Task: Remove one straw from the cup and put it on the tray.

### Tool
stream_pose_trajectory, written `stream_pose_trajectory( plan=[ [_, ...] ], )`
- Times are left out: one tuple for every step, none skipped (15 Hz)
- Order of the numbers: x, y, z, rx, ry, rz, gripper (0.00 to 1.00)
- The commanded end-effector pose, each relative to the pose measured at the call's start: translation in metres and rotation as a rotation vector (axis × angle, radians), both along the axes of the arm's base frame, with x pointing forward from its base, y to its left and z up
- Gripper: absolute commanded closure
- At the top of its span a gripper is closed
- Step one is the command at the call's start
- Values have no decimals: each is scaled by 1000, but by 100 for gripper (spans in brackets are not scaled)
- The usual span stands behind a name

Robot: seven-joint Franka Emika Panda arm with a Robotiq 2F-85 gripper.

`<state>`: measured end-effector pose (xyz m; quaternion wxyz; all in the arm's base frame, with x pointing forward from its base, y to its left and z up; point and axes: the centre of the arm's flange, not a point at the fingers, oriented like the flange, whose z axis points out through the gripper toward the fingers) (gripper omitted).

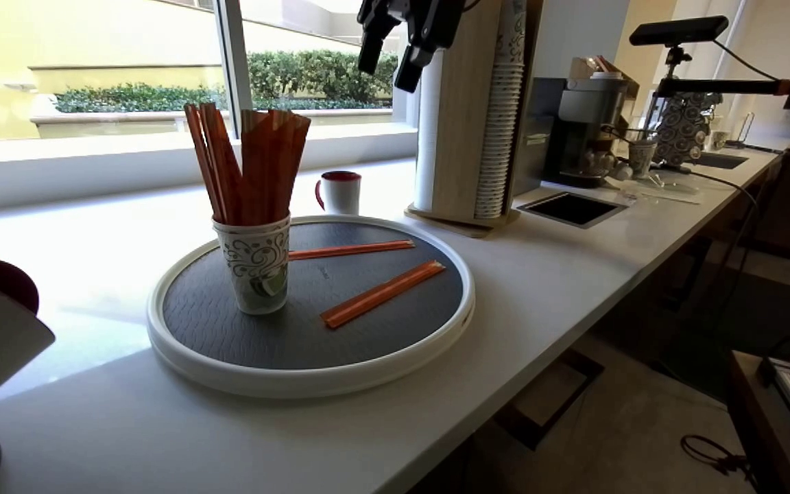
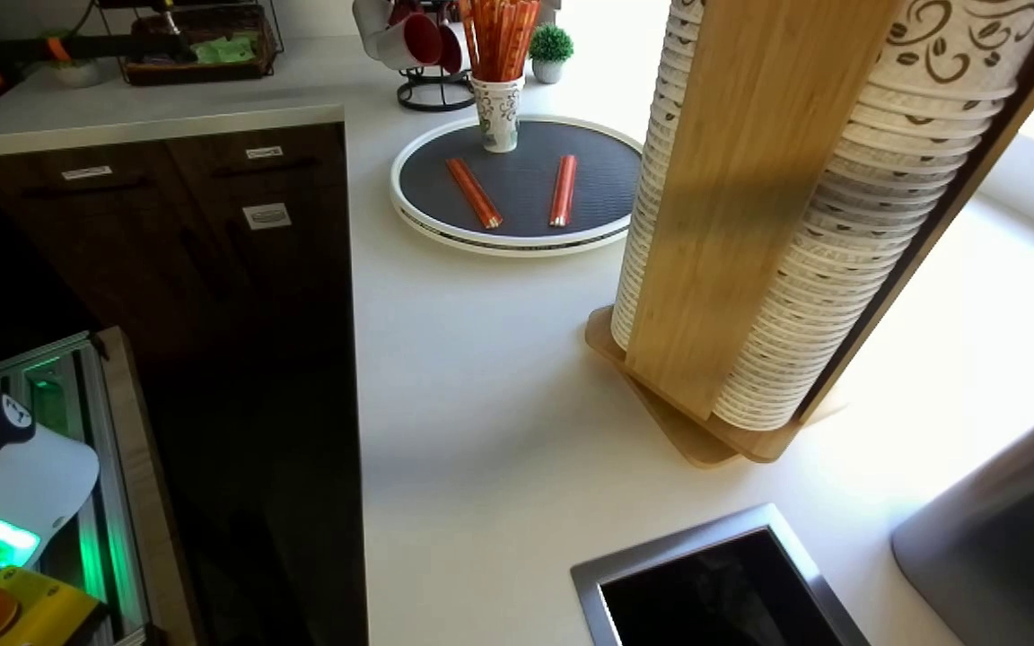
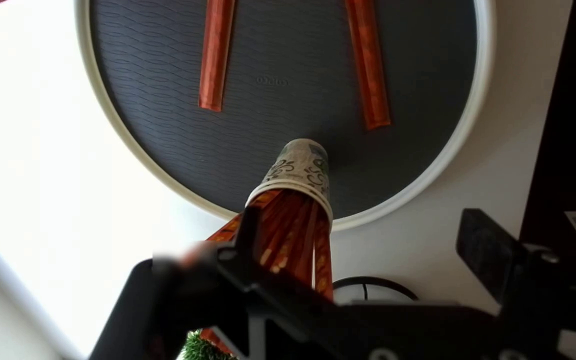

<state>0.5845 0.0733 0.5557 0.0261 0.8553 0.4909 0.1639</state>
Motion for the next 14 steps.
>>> stream_pose_trajectory(
  plan=[
    [8, 9, 0, 7, -19, 35, 0],
    [14, 14, -1, 3, -19, 48, 0],
    [18, 17, 0, 5, -20, 56, 0],
    [23, 20, -2, 2, -21, 68, 0],
    [26, 22, -2, 4, -25, 81, 0],
    [31, 24, -4, 16, -19, 95, 0],
    [35, 26, -7, 10, -21, 106, 0],
    [39, 28, -9, 14, -27, 119, 0],
    [44, 30, -10, 6, -38, 131, 0],
    [48, 31, -12, 9, -43, 144, 0],
    [53, 33, -14, 5, -49, 155, 2],
    [56, 36, -16, 3, -53, 167, 8],
    [60, 38, -17, 5, -64, 179, 12],
    [64, 41, -19, 3, -72, 189, 21]
  ],
)
